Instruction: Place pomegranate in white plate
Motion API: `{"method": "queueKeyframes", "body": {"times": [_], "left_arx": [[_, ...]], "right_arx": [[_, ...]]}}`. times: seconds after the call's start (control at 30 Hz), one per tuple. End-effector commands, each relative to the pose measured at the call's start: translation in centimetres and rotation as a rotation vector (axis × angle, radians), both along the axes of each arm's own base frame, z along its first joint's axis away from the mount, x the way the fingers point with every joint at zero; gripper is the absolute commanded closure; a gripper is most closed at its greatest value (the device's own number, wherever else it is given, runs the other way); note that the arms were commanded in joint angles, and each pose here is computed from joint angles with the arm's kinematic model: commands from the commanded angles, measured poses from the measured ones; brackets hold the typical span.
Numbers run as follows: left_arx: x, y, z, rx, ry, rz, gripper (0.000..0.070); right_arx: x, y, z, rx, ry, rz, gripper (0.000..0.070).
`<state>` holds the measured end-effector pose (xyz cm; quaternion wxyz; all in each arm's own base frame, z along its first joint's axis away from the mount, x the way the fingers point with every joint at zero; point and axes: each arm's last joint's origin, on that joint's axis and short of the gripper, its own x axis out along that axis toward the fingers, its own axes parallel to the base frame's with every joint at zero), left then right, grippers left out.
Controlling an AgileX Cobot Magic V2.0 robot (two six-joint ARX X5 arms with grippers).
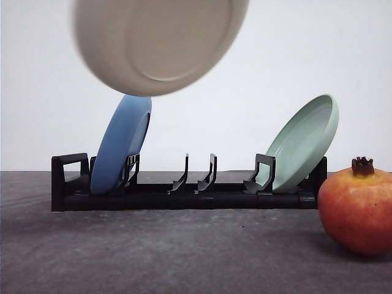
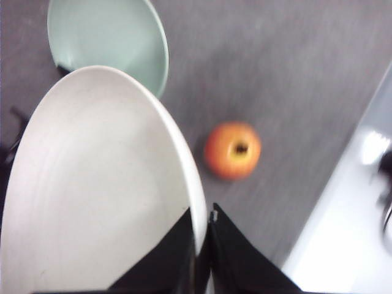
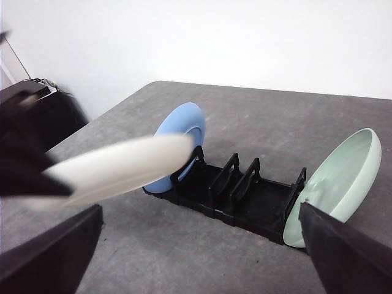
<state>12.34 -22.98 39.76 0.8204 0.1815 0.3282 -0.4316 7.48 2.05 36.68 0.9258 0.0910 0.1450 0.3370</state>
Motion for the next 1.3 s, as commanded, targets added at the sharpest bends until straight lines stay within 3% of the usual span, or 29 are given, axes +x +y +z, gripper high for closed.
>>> {"method": "queueKeyframes", "body": {"times": [0.0,0.13,0.4,0.57,0.87,1.27], "left_arx": [[-1.3,-0.2,0.4,0.061,-0.059,-0.013,0.0690],[-4.1,-0.5,-0.1,0.168,-0.111,-0.014,0.0690],[-7.5,-1.6,-2.8,0.254,-0.212,0.013,0.0690],[-7.7,-2.1,-6.9,0.297,-0.202,0.055,0.0691],[-7.5,-3.7,-14.8,0.273,-0.217,0.040,0.0691],[-7.1,-6.8,-21.8,0.424,-0.193,0.034,0.0691]], "right_arx": [[-0.1,0.0,0.4,-0.006,-0.018,0.001,0.0046],[-0.1,0.0,0.4,-0.006,-0.012,0.002,0.0046],[-0.1,0.0,0.3,-0.006,-0.008,0.002,0.0046],[-0.1,0.0,0.3,-0.006,-0.003,0.007,0.0046],[0.0,0.0,0.3,-0.006,-0.001,0.007,0.0046],[0.0,0.1,0.3,-0.006,0.003,0.007,0.0046]]}}
